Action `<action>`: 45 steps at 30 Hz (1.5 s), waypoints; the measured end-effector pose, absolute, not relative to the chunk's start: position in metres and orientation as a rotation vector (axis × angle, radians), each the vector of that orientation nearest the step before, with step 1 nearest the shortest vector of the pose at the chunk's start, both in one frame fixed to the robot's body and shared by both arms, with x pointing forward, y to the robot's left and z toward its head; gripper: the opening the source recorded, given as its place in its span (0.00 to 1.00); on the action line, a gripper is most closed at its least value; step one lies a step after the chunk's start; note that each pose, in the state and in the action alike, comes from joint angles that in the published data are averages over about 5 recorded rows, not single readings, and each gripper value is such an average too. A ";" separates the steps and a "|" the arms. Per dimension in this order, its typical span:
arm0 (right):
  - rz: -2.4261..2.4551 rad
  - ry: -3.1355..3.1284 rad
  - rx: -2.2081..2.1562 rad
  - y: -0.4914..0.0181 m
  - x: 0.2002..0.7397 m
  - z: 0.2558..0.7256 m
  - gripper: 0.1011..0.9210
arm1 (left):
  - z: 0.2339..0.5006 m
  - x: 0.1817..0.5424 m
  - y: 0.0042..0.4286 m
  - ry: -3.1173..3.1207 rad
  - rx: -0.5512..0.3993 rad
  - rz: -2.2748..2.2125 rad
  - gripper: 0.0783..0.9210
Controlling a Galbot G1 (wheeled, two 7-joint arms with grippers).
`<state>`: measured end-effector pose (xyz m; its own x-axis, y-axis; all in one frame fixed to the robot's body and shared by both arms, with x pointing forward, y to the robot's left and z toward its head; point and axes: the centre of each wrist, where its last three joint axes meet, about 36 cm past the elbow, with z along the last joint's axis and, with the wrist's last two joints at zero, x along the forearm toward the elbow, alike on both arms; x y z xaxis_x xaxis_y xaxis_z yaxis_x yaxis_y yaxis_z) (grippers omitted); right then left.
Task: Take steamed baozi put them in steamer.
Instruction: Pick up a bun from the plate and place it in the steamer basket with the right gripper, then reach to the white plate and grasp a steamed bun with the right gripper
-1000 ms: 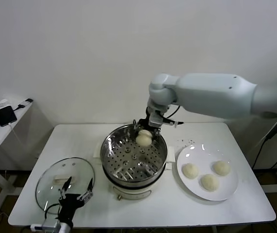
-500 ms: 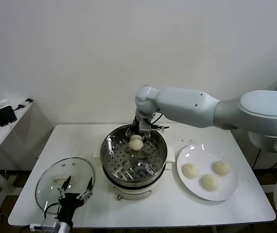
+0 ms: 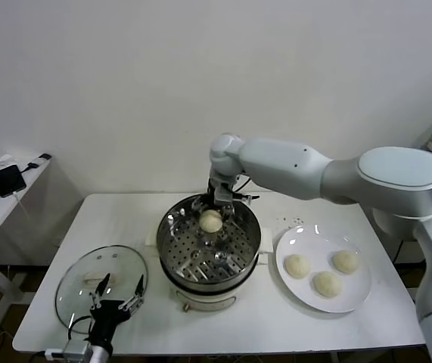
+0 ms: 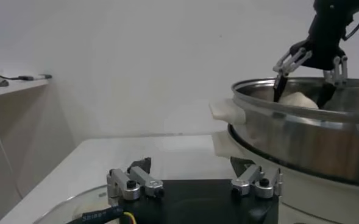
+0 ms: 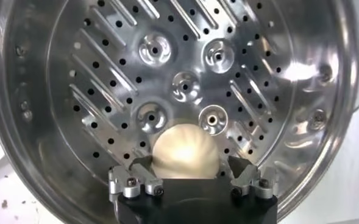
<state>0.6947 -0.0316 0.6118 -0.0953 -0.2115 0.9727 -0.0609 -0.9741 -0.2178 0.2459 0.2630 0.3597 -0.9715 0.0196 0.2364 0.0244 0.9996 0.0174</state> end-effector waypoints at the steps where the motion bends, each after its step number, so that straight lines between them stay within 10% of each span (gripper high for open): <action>1: -2.229 0.320 -2.049 -0.034 0.694 0.618 0.88 | 0.360 0.246 0.263 -2.903 -0.034 -0.030 0.88; 17: -2.436 0.976 -2.273 -0.211 0.671 0.699 0.88 | 0.365 0.246 0.263 -2.913 -0.038 -0.035 0.88; 27: -2.401 1.777 -2.350 -0.316 0.614 0.631 0.88 | 0.367 0.246 0.262 -2.915 -0.036 -0.030 0.88; 45: -2.290 2.376 -2.291 -0.314 0.586 0.506 0.88 | 0.368 0.237 0.258 -2.909 -0.023 -0.020 0.88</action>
